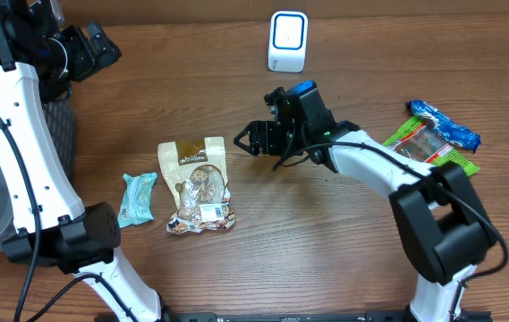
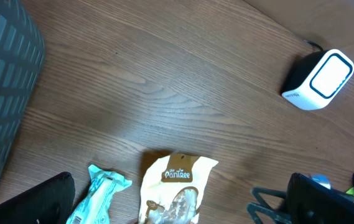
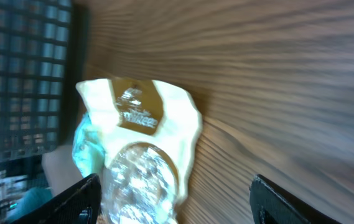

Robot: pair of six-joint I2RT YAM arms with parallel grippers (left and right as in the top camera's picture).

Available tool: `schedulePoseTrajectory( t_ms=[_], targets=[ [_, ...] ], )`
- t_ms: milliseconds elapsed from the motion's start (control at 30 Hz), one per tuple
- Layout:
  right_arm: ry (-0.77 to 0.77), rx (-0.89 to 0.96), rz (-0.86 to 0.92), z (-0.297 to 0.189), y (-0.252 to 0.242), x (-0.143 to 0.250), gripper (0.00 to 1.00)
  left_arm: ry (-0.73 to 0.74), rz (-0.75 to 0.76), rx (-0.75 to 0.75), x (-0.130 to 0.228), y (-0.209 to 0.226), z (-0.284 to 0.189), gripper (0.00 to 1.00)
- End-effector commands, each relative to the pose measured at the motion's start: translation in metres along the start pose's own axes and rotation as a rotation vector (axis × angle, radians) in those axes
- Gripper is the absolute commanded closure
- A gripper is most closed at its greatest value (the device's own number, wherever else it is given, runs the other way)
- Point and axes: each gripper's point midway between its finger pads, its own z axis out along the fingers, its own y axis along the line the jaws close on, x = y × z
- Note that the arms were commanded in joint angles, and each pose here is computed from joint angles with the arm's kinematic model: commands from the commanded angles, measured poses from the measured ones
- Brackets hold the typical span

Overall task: Scan the item barcode
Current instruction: 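Reach the right gripper to the clear pastry bag and grasp it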

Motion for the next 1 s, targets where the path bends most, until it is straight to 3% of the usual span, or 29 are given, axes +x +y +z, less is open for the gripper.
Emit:
schedulePoseTrajectory(
  t_ms=[0,433,767,833,967],
  targets=[
    [0.048,-0.087,0.045,0.013,0.008,0.006,0.24,-0.027,0.035,0.006,-0.001,-0.006,-0.010,0.00],
    [0.198,-0.095,0.143,0.059,0.015,0.062,0.25,-0.027,0.035,0.006,-0.001,-0.006,-0.010,0.00],
    [0.232,-0.045,0.201,0.088,0.020,0.094,0.43,-0.027,0.035,0.006,-0.001,-0.006,-0.010,0.00],
    [0.237,-0.084,0.172,0.090,0.031,0.096,0.55,-0.027,0.035,0.006,-0.001,-0.006,-0.010,0.00],
    [0.245,-0.122,0.170,0.086,0.033,0.090,0.96,-0.027,0.035,0.006,-0.001,-0.006,-0.010,0.00]
  ],
)
